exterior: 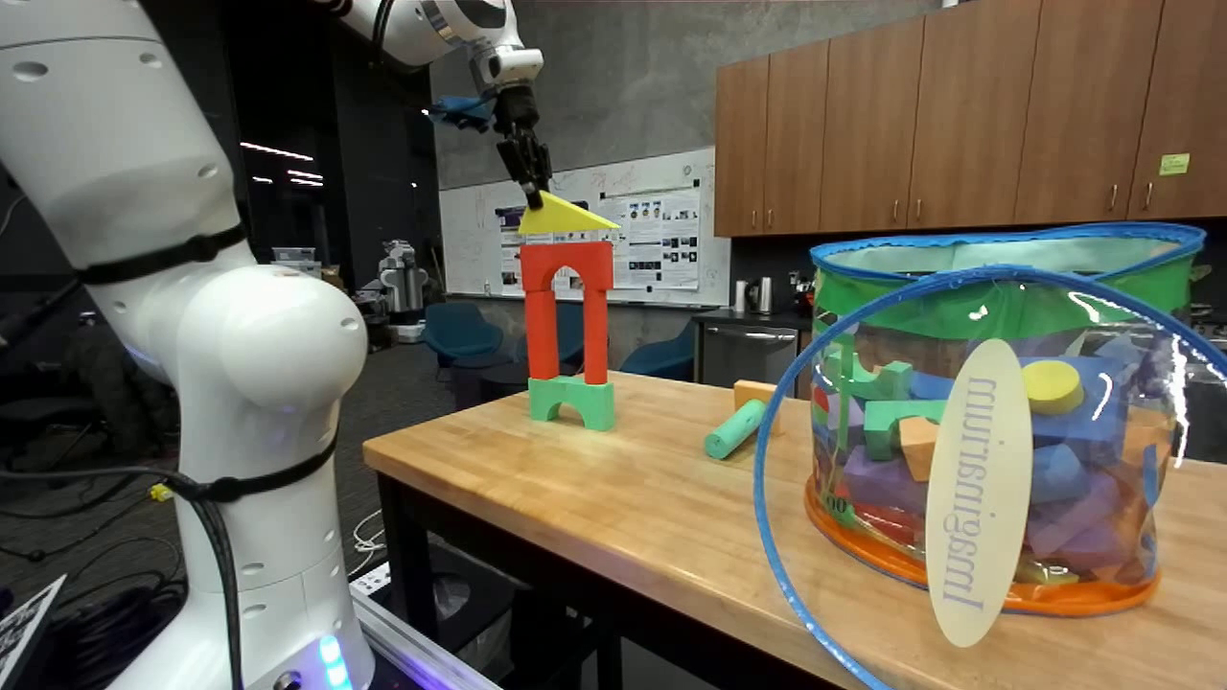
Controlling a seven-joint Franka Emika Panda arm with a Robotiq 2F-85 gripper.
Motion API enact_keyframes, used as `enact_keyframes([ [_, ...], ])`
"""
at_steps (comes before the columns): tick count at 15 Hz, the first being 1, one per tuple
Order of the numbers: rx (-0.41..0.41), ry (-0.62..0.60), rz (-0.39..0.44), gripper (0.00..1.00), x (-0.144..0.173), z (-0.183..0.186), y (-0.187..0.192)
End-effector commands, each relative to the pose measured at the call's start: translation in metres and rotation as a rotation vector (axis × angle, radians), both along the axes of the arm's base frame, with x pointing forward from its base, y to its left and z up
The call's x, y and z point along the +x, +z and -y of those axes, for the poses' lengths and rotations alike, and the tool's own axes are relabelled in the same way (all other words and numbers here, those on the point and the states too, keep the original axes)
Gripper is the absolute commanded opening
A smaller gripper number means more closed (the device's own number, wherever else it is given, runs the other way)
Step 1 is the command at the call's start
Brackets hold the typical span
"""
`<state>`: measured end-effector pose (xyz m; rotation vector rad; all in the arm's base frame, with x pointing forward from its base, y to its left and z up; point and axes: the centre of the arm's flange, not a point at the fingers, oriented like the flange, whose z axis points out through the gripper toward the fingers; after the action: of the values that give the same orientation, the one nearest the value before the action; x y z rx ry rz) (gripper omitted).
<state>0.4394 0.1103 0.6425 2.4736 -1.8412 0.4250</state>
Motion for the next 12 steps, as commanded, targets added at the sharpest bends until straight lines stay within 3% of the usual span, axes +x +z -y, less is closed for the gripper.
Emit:
enact_keyframes([
  [1, -0.016, 0.007, 0.018, 0.16, -0.005, 0.024, 0.033],
  [7, -0.033, 0.019, 0.036, 0.16, -0.012, 0.092, 0.063],
  [12, -0.046, 0.007, 0.052, 0.16, -0.022, 0.18, 0.076],
])
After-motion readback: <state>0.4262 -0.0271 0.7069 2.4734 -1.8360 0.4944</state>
